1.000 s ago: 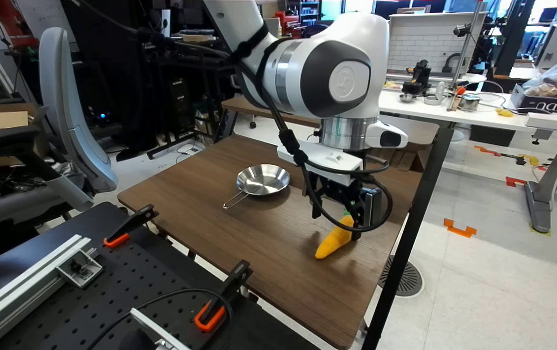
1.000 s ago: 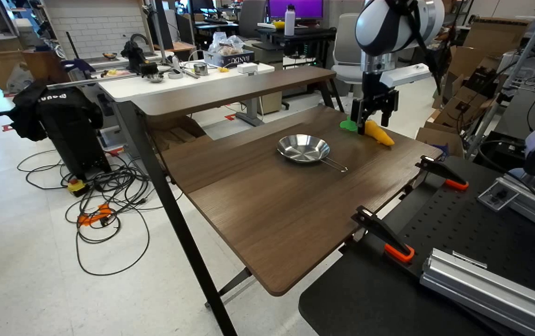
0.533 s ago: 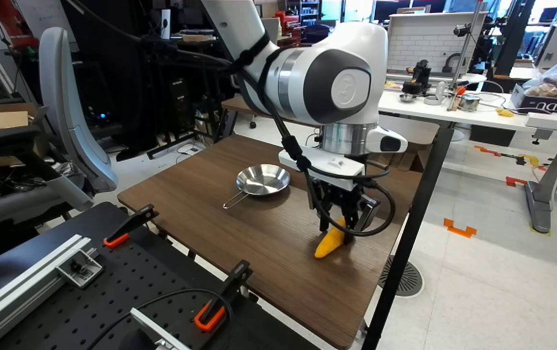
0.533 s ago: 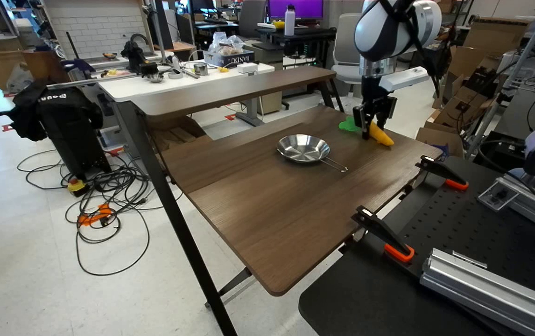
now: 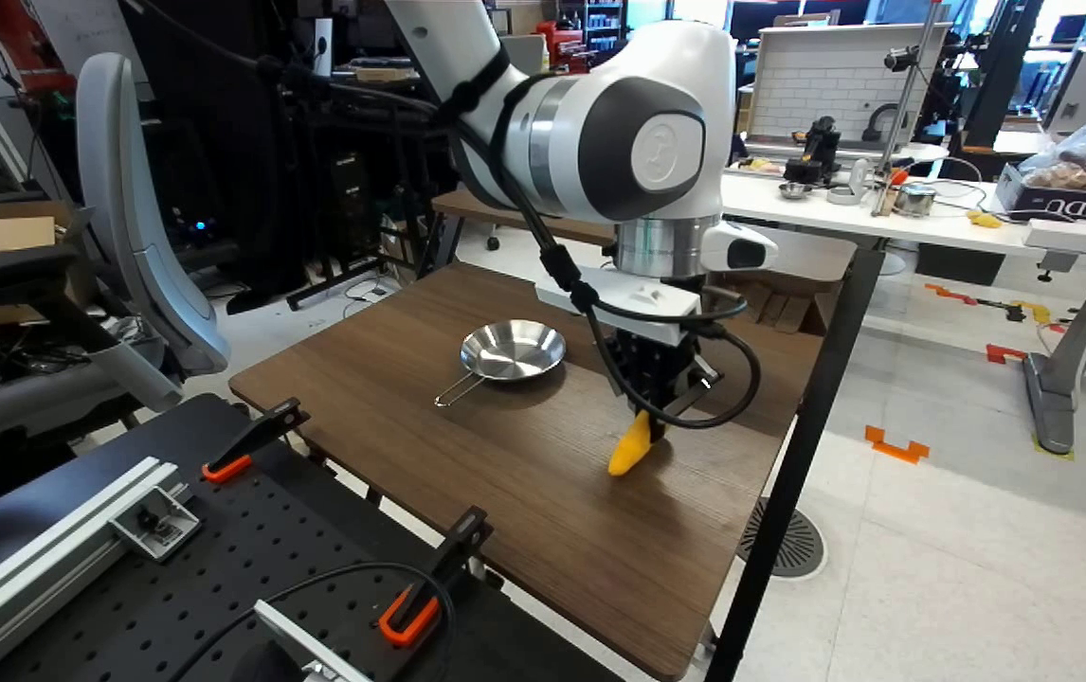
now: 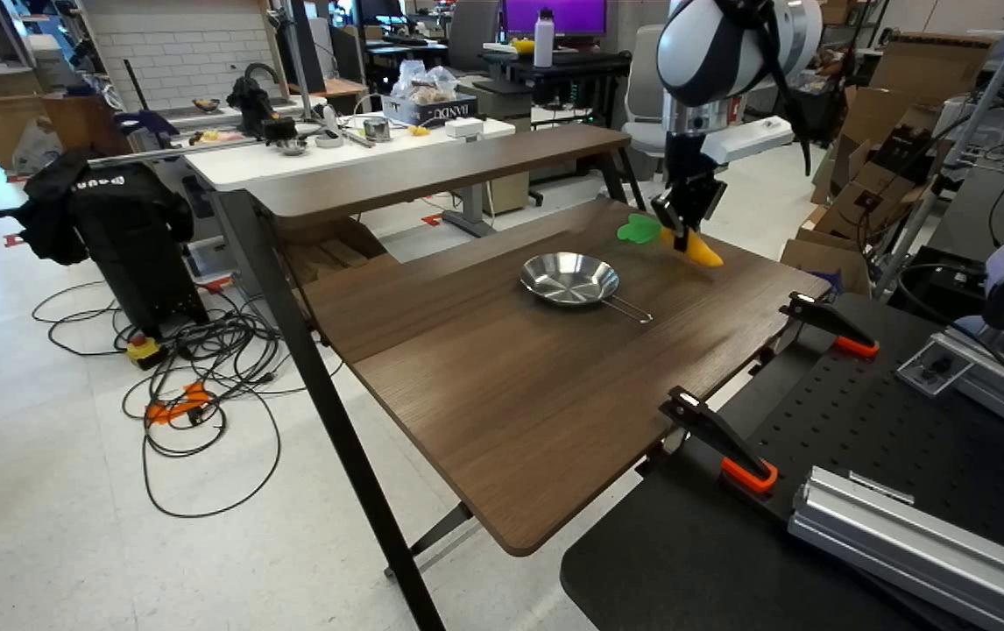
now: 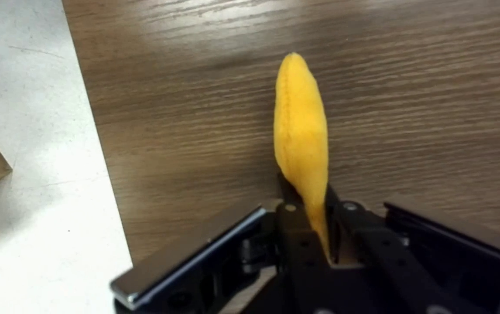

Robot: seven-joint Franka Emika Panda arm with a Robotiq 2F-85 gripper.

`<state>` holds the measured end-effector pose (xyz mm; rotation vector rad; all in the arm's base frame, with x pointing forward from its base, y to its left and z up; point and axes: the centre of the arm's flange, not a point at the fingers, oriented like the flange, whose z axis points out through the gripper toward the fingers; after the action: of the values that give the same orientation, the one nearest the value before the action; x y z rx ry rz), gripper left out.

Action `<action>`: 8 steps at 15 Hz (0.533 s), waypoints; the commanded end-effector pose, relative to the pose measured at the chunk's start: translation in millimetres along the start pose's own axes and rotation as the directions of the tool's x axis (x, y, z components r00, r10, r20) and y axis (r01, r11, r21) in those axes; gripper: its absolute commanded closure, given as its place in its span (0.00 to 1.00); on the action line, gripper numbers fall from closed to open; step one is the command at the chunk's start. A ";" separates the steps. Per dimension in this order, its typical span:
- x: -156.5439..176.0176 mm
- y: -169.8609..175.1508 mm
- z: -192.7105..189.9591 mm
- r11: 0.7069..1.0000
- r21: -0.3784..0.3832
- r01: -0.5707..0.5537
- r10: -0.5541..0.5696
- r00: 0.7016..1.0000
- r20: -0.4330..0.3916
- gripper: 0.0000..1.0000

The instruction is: Pick up the orange plush toy from the table and put it in the silver pan

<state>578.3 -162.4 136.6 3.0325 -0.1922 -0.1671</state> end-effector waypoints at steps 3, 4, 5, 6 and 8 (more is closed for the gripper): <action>-20.9 -44.5 -41.8 0.993 0.040 0.107 -0.105 0.993 -0.053 0.97; -22.9 -53.4 -47.8 0.991 0.046 0.127 -0.124 0.990 -0.060 0.97; -24.9 -62.6 -53.0 0.988 0.050 0.146 -0.142 0.987 -0.068 0.97; -26.5 -72.3 -58.6 0.985 0.054 0.162 -0.158 0.984 -0.078 0.97; -26.7 -89.9 -68.0 0.979 0.062 0.193 -0.187 0.978 -0.093 0.97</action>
<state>580.4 -87.2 177.8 3.0948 0.0162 -0.0977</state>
